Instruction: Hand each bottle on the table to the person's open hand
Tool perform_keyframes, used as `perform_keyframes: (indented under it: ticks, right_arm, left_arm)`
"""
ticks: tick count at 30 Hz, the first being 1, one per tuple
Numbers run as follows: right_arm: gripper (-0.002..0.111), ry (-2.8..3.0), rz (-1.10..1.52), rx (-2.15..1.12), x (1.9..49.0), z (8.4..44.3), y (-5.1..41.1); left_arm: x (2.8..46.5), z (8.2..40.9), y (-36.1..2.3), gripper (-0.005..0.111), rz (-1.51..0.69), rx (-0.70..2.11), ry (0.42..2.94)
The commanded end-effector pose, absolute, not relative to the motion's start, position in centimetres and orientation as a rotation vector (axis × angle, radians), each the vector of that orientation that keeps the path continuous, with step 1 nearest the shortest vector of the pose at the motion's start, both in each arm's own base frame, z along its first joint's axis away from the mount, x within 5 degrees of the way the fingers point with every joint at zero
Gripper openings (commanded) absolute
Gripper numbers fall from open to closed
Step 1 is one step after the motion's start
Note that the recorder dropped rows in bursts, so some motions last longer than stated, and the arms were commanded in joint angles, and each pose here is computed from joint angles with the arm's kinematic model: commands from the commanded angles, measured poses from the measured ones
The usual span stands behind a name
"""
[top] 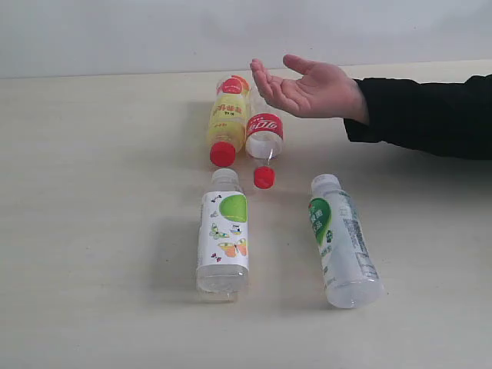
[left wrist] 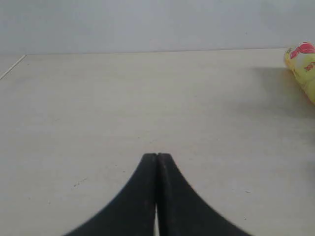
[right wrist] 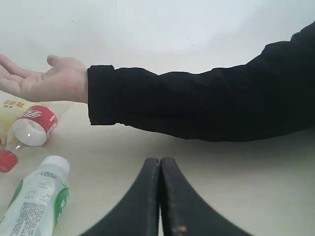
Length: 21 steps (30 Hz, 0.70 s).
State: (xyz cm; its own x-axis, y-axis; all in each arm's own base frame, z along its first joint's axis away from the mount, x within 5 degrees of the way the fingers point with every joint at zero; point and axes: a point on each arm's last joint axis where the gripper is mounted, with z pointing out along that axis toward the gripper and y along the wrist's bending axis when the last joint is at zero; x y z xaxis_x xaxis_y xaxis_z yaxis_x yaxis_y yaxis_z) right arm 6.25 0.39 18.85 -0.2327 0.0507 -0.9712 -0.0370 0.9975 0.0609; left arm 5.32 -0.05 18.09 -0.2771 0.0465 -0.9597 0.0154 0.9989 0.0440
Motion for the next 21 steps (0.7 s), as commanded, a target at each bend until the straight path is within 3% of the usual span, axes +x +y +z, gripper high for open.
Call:
perform_keyframes:
  ticks: [1,14,18,21]
  right_arm:
    - [0.0,1.802,0.072,0.009,6.3,18.8,0.3]
    - [0.0,1.804,0.072,0.009,6.3,18.8,0.3]
    - [0.0,1.804,0.072,0.009,6.3,18.8,0.3]
    - [0.0,1.804,0.072,0.009,6.3,18.8,0.3]
  left_arm:
    - [5.3,18.1,0.0,0.0,0.027,0.037,1.845]
    - [5.3,18.1,0.0,0.0,0.027,0.037,1.845]
    - [5.4,18.6,0.1,0.0,0.13,0.126,1.781]
    - [5.6,20.2,-0.1,0.0,-0.038,-0.034,1.607]
